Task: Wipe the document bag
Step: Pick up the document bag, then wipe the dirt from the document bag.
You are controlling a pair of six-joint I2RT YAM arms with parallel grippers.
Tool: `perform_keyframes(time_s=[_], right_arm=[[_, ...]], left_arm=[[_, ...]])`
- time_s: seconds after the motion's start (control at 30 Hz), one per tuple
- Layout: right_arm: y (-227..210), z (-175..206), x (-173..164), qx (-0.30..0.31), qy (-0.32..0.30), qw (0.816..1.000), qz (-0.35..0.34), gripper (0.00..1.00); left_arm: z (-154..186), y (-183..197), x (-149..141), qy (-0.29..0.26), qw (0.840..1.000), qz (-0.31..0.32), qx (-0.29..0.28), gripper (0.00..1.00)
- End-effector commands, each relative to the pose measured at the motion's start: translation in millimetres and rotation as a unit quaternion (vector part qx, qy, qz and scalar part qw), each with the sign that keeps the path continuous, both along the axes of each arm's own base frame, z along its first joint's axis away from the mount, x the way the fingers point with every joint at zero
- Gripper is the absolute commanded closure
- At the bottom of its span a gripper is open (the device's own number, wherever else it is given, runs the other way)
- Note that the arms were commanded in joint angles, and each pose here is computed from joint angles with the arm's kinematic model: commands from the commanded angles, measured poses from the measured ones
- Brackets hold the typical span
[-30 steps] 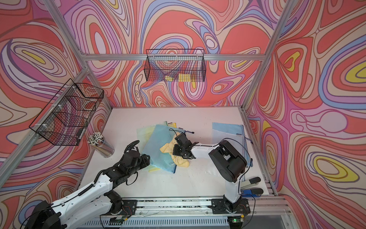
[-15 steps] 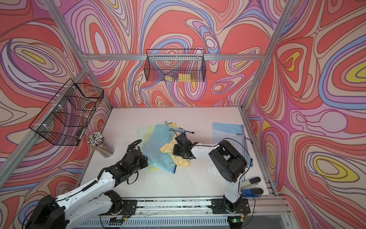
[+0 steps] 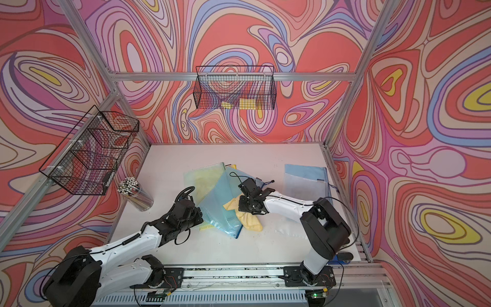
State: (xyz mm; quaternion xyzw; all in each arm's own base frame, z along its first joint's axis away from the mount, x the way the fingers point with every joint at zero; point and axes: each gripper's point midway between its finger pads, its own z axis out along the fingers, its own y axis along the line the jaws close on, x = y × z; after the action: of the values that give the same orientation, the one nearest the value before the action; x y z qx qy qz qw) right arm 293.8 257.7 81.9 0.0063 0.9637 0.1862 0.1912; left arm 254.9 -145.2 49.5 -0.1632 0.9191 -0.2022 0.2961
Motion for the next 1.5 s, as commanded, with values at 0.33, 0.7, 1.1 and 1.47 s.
perform_keyframes(time_s=[0.33, 0.7, 1.1, 1.47], right_arm=[[111.6, -9.6, -13.1, 0.164, 0.059, 0.976, 0.129, 1.0], [153.4, -37.9, -28.8, 0.216, 0.09, 0.955, 0.184, 1.0], [46.5, -110.8, 5.8, 0.108, 0.126, 0.984, 0.064, 1.0], [-63.1, -101.4, 26.1, 0.073, 0.12, 0.99, -0.026, 1.0]], left_arm=[[2.5, -20.3, 0.6, -0.003, 0.999, -0.021, -0.05, 1.0], [-5.1, -17.5, -4.5, 0.012, 0.999, -0.024, -0.039, 1.0], [-9.6, -12.3, -8.4, 0.019, 0.999, -0.022, -0.026, 1.0], [-17.6, -5.4, -17.0, 0.031, 0.999, -0.019, -0.017, 1.0]])
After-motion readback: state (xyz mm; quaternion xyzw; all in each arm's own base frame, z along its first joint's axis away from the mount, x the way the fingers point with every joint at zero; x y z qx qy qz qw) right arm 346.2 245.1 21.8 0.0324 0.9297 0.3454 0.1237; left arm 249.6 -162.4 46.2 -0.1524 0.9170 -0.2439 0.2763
